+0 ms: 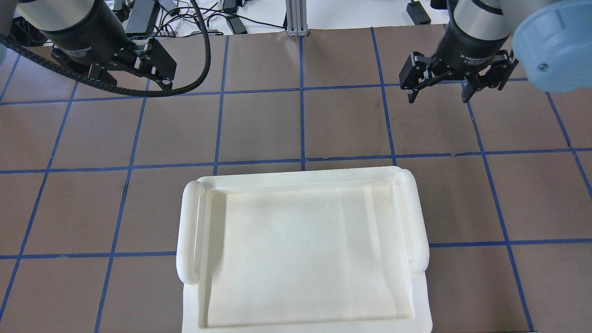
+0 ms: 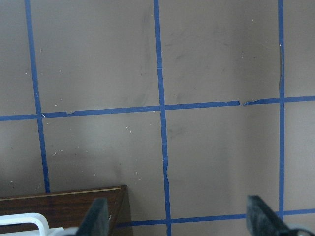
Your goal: Put scissors in drawer and close it
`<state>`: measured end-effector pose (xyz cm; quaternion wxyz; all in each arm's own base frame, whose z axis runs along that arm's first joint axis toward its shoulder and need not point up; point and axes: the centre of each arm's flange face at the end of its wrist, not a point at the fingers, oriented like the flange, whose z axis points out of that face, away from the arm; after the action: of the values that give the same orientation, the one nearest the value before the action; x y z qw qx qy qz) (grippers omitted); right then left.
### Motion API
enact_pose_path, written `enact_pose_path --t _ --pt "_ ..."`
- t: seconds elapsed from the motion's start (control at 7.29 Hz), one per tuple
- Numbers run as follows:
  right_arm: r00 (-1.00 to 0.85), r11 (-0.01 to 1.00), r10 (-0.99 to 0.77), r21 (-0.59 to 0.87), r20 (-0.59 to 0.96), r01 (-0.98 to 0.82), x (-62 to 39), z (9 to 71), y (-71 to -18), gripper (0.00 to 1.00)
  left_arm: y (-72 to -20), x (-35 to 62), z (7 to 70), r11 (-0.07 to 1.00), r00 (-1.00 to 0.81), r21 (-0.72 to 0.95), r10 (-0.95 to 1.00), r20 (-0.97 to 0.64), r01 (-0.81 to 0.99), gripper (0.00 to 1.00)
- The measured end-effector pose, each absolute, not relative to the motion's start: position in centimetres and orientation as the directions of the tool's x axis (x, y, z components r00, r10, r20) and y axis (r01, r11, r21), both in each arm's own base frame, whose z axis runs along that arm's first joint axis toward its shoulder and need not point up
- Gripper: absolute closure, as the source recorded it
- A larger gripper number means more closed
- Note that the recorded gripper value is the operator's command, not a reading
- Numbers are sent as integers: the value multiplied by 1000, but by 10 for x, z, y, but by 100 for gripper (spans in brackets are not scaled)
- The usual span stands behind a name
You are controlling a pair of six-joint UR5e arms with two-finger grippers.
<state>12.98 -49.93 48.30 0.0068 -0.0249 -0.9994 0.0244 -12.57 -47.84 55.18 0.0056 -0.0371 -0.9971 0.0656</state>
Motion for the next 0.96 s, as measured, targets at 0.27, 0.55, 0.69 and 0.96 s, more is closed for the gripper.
enact_pose_path --t 0.27,0.55,0.69,0.96 --pt "-999 998 49 -48 16 48 129 483 -499 0 -476 -120 554 990 -998 -128 59 22 55 0" --pt "-999 998 48 -48 21 47 129 483 -499 0 -476 -119 554 991 -999 -127 38 23 35 0" --pt "-999 998 47 -48 22 46 129 483 -499 0 -476 -119 555 992 -1000 -125 0 23 -3 0" --pt "-999 998 46 -49 17 45 129 483 -499 0 -475 -115 556 992 -998 -109 -60 -8 -59 0"
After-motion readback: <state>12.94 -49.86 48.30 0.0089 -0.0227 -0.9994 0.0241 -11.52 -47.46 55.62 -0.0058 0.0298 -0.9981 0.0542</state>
